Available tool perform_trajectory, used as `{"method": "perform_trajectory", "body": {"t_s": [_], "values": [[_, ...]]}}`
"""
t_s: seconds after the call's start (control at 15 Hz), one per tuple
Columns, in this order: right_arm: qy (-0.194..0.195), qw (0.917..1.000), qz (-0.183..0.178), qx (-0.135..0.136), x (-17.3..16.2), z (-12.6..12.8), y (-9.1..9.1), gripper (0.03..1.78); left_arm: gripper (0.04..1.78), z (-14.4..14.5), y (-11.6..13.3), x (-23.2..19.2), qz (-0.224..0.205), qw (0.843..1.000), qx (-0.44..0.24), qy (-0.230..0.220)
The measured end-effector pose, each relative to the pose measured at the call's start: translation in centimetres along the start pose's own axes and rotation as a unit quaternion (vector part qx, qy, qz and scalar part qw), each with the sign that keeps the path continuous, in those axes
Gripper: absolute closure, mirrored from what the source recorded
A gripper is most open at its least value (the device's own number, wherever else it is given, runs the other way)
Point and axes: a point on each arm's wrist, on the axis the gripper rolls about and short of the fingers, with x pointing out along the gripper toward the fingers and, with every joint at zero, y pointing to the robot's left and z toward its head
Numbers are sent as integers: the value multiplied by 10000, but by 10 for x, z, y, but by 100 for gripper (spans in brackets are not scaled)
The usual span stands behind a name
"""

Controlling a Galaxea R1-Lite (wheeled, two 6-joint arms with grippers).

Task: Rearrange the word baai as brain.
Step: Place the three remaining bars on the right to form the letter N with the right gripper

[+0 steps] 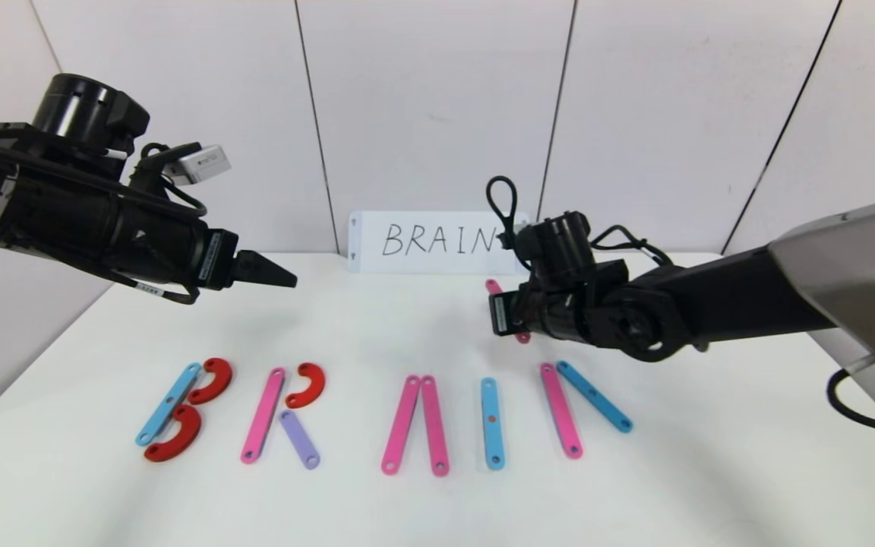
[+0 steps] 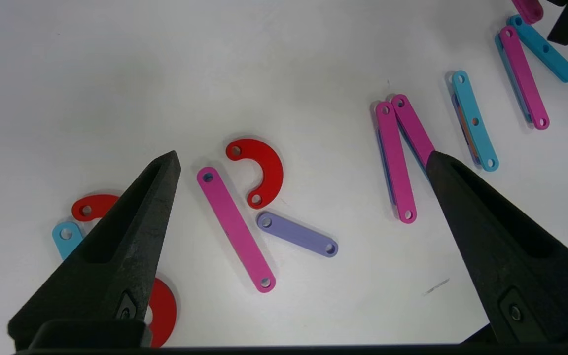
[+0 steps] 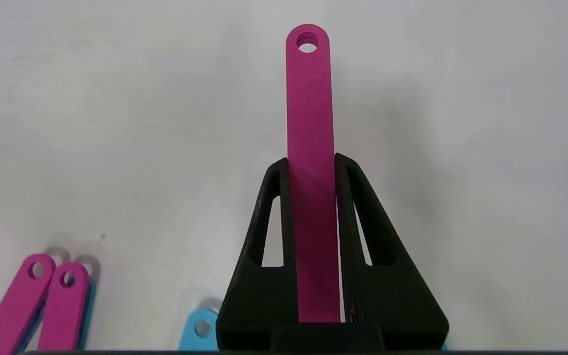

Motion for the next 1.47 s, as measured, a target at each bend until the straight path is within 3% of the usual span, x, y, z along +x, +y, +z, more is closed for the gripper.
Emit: {"method": "perform_trajectory", "body": {"t_s": [0.33, 0.53, 1.0, 1.47], "values": [[280, 9961, -426, 722, -46, -23, -44, 154, 8, 0, -1, -2, -13, 10000, 5, -10], [430, 9908, -787, 1018, -64, -42, -58, 154, 8, 0, -1, -2, -14, 10000, 4, -8], [474, 9872, -993, 1158, -71, -74, -76, 154, 8, 0, -1, -2, -19, 10000, 8, -12], [650, 9855, -1047, 1168, -67, -85, -81, 154, 8, 0, -1, -1, -17, 10000, 7, -10]]}}
